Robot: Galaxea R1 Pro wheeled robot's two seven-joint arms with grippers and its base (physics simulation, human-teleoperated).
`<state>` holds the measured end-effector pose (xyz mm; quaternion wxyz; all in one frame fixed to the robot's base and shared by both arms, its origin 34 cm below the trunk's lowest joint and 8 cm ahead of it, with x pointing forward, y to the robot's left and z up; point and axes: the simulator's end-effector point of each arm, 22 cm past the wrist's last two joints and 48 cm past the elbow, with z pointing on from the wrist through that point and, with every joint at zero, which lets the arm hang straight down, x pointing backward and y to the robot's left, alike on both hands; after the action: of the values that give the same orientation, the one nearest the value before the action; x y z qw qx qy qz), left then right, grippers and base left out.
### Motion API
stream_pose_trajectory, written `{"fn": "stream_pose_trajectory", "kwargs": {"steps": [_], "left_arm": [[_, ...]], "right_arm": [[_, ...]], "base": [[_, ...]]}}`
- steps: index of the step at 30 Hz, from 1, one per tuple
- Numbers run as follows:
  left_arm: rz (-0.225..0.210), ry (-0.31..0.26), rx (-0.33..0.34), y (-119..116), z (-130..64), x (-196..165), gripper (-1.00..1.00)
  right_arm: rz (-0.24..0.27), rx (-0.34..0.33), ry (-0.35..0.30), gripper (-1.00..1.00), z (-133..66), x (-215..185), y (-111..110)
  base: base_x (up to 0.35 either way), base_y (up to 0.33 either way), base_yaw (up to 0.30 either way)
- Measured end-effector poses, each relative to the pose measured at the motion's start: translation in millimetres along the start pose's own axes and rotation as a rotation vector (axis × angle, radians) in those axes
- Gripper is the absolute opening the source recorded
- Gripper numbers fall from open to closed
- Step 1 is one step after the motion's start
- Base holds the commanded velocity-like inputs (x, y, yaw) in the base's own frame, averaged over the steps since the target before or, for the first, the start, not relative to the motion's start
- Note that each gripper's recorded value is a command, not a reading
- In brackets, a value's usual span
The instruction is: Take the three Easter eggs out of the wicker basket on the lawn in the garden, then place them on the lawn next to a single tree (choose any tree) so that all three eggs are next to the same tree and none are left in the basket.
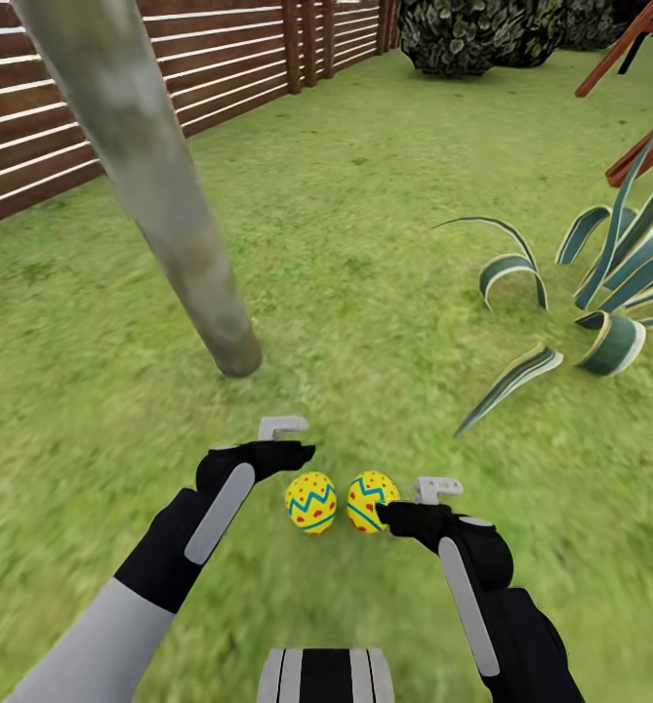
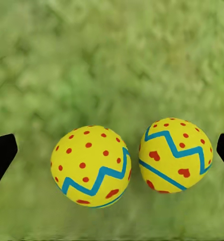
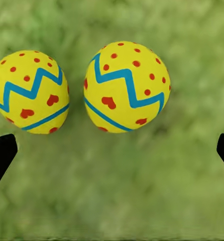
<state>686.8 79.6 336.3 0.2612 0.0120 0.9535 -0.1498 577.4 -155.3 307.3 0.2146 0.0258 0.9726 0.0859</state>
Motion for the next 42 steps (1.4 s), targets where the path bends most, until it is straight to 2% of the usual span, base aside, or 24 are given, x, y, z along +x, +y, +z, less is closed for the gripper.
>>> {"fn": "stream_pose_trajectory", "kwargs": {"steps": [10,19,24,29,37,42], "left_arm": [[0.012,-0.05,0.01,-9,-21.1,-23,1.0],[0.012,-0.1,0.016,-13,-42.1,-45,1.0],[-0.003,-0.115,0.011,-7,-56.6,-56,1.0],[-0.036,-0.134,0.0,5,-71.9,-69,1.0],[-0.041,-0.169,-0.004,6,-91.4,-85,1.0],[-0.062,-0.202,-0.036,20,-107.9,-93,1.0]], "right_arm": [[-0.01,-0.006,-0.035,1.0,-14.1,-14,5],[-0.016,-0.01,-0.065,1.0,-26.9,-26,9],[-0.019,-0.011,-0.082,1.0,-34.0,-32,11],[-0.024,-0.015,-0.098,1.0,-41.2,-38,14],[-0.029,-0.018,-0.124,1.0,-52.8,-47,17],[-0.033,-0.02,-0.14,1.0,-60.2,-53,19]], "base": [[-0.296,0.182,0.247],[-0.067,0.048,0.262],[-0.008,0.006,0.263],[-0.002,0.002,0.263],[0.0,0.0,0.263],[0.0,0.0,0.263]]}}
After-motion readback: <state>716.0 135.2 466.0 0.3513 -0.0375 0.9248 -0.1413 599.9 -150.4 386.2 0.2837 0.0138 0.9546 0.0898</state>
